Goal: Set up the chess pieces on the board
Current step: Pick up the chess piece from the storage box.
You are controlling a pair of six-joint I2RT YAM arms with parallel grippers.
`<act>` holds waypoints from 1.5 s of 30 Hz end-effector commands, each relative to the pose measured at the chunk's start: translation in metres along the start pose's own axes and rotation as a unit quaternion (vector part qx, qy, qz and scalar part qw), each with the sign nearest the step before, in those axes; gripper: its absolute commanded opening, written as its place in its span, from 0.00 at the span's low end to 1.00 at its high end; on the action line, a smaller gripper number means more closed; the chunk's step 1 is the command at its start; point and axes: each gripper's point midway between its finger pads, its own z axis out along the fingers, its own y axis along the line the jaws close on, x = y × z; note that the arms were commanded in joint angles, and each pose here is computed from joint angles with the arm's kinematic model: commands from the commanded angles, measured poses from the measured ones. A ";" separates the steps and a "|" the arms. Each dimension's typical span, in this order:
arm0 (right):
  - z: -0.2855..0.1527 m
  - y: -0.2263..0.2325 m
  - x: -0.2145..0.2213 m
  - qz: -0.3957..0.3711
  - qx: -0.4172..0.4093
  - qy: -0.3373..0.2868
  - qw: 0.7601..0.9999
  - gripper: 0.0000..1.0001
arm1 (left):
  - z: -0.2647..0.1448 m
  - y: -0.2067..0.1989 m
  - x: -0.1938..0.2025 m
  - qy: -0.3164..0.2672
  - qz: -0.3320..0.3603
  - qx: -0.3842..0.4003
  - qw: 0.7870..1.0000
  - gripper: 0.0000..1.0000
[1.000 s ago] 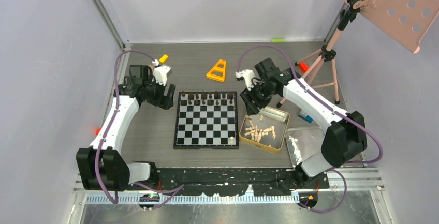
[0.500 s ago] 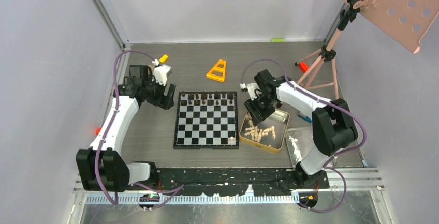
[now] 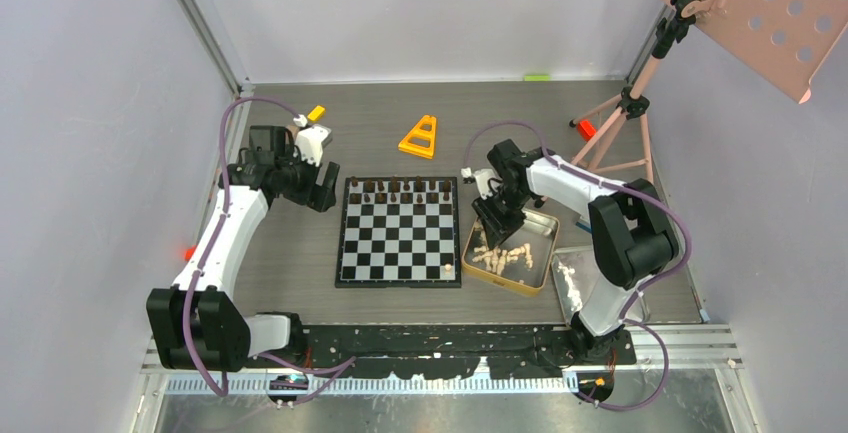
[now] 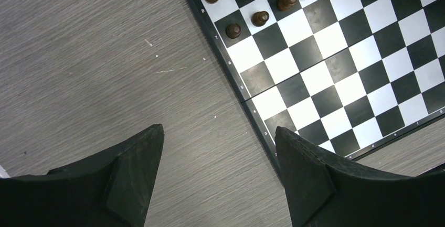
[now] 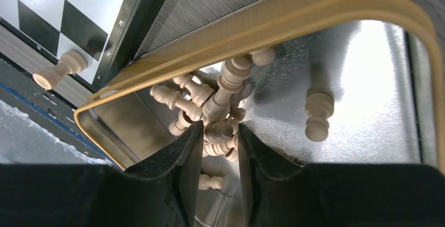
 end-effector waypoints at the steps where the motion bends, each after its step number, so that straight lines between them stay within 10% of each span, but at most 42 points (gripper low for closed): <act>1: -0.004 0.007 -0.008 -0.001 -0.024 -0.005 1.000 0.33 | -0.005 -0.001 -0.009 -0.025 0.016 -0.001 1.000 0.81; 10: -0.047 0.009 -0.030 -0.020 -0.028 -0.060 0.998 0.02 | -0.006 -0.001 -0.010 -0.027 0.017 -0.002 0.999 0.81; 26: -0.117 0.071 -0.092 -0.158 -0.070 -0.257 0.951 0.01 | -0.007 -0.011 -0.020 -0.051 0.017 0.025 0.998 0.81; 45: -0.233 0.045 -0.197 0.165 -0.097 -0.475 0.859 0.01 | -0.022 -0.172 -0.175 -0.306 -0.034 0.349 0.885 0.69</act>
